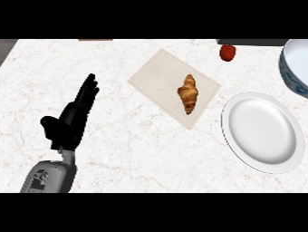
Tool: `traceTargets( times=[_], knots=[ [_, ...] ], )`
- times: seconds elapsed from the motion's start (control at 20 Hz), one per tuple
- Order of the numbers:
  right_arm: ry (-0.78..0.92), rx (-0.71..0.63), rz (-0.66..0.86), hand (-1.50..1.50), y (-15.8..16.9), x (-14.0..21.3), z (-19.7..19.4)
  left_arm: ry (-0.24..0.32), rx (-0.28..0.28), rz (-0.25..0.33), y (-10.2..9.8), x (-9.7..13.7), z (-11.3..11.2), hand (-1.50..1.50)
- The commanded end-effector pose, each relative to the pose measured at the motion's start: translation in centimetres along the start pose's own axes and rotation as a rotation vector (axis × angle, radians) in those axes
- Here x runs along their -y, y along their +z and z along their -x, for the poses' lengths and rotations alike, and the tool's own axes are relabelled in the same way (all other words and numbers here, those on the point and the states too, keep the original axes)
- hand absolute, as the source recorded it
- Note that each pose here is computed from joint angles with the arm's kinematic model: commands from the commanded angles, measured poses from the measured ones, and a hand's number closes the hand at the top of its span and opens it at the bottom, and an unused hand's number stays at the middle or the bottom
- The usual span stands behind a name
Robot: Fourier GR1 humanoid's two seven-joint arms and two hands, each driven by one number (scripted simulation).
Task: Pick the tomato from the plate and place it in the bowl
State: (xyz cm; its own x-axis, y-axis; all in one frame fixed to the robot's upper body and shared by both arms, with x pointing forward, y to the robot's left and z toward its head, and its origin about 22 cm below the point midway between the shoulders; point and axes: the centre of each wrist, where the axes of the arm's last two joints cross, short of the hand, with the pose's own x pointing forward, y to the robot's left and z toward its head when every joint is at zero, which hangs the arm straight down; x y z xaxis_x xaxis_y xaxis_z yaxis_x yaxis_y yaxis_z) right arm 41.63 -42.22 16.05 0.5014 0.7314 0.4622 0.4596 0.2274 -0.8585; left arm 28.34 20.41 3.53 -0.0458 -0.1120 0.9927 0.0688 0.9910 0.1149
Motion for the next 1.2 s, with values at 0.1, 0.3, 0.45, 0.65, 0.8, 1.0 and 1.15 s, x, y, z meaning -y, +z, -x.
traceTargets(
  times=[0.1,0.3,0.45,0.65,0.8,1.0,1.15],
  knots=[
    [-0.129,-0.099,-0.138,-1.50,0.5,-1.0,5.7,0.011,0.010,0.003,0.9,0.1,0.7,0.00],
    [-0.225,-0.023,-0.234,-1.50,1.2,-2.1,6.6,0.014,-0.005,0.009,-0.1,0.4,0.3,0.00],
    [-0.328,0.038,-0.185,-1.50,1.1,-1.7,6.7,0.018,0.008,-0.007,0.5,0.2,1.1,0.00],
    [-0.443,0.088,-0.048,-1.50,0.8,-1.0,7.3,0.000,-0.002,0.002,1.0,-0.4,-0.2,0.00],
    [-0.496,0.106,0.016,-1.50,0.2,-0.1,5.6,0.007,-0.006,-0.028,0.7,-1.7,1.4,0.00],
    [-0.618,0.014,0.051,-1.50,-0.3,0.8,5.9,0.013,-0.006,-0.016,0.3,0.5,-1.0,0.00],
    [-0.670,0.023,0.012,-1.50,-1.6,4.6,7.5,-0.006,-0.011,-0.039,0.2,-0.2,0.9,0.00]
  ],
)
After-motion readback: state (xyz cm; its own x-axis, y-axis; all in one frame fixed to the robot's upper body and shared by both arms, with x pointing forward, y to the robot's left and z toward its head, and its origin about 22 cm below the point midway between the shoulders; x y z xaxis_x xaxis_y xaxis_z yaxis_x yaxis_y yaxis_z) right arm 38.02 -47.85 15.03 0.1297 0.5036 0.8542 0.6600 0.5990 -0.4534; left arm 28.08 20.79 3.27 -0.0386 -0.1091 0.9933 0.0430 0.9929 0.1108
